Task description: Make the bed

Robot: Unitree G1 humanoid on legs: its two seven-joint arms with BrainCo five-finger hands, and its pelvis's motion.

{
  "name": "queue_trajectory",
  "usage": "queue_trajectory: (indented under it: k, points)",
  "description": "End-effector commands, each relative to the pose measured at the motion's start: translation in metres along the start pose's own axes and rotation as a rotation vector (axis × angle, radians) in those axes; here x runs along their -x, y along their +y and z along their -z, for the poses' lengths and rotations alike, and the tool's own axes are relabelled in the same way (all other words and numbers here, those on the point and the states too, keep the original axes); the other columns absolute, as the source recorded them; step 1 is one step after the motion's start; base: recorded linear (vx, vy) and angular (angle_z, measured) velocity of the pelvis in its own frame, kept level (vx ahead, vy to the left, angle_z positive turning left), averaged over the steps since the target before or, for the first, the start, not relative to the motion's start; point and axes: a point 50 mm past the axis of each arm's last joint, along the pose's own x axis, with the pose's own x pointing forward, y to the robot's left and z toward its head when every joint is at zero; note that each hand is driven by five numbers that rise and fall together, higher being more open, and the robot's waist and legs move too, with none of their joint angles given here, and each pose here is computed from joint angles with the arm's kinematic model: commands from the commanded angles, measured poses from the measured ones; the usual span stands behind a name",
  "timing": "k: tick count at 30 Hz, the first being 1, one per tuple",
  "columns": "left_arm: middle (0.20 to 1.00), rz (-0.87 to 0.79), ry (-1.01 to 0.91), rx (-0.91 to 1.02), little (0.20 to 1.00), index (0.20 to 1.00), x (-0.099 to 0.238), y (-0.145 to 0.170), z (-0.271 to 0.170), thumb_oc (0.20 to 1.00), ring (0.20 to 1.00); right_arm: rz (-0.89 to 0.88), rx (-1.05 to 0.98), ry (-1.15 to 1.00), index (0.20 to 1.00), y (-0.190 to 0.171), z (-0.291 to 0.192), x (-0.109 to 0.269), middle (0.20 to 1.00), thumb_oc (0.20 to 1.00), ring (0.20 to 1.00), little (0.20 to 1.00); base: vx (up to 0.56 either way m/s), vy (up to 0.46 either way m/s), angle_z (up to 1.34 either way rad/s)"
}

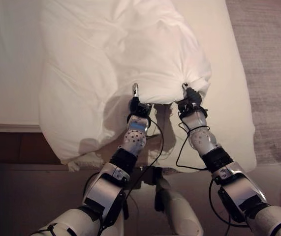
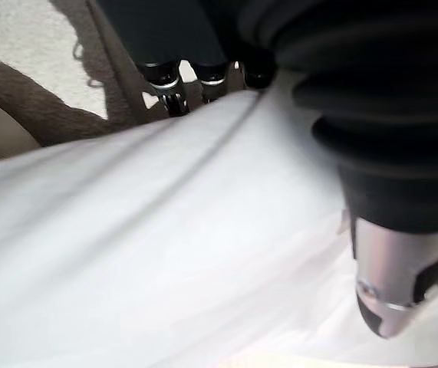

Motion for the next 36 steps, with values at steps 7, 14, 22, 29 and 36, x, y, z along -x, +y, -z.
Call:
queue_trajectory:
  k: [7, 14, 22, 29, 36]
  points:
    - [0.200, -0.055, -0.335, -0.231, 0.200, 0.200, -0.006, 0.041, -0.086, 0.200, 0.200, 0.131, -0.071, -0.251, 0.200, -0.062, -0.037, 0.021, 0.200, 0.200, 0.200, 0.200, 0.01, -0.011, 0.04]
    - [0.200, -0.002, -0.321, -0.454, 0.200, 0.200, 0.004, 0.063, -0.096, 0.200, 0.200, 0.118, 0.011, -0.178, 0.200, -0.079, -0.022, 0.032, 0.200, 0.200, 0.200, 0.200, 0.02, 0.007, 0.05]
    - [0.200, 0.074, -0.328, -0.433, 0.200, 0.200, 0.024, 0.075, -0.090, 0.200, 0.200, 0.186, 0.114, -0.079, 0.200, -0.111, -0.004, 0.046, 0.200, 0.200, 0.200, 0.200, -0.04, 0.092, 0.39]
    - [0.200, 0.082, -0.429, -0.396, 0.200, 0.200, 0.041, 0.085, -0.114, 0.200, 0.200, 0.181, 0.136, 0.012, 0.200, -0.118, 0.011, 0.051, 0.200, 0.200, 0.200, 0.200, 0.00, 0.409, 0.07]
    - [0.200, 0.160, -0.465, -0.521, 0.200, 0.200, 0.049, 0.073, -0.120, 0.200, 0.200, 0.159, 0.148, 0.066, 0.200, -0.117, 0.023, 0.057, 0.200, 0.200, 0.200, 0.200, -0.20, 0.629, -0.36]
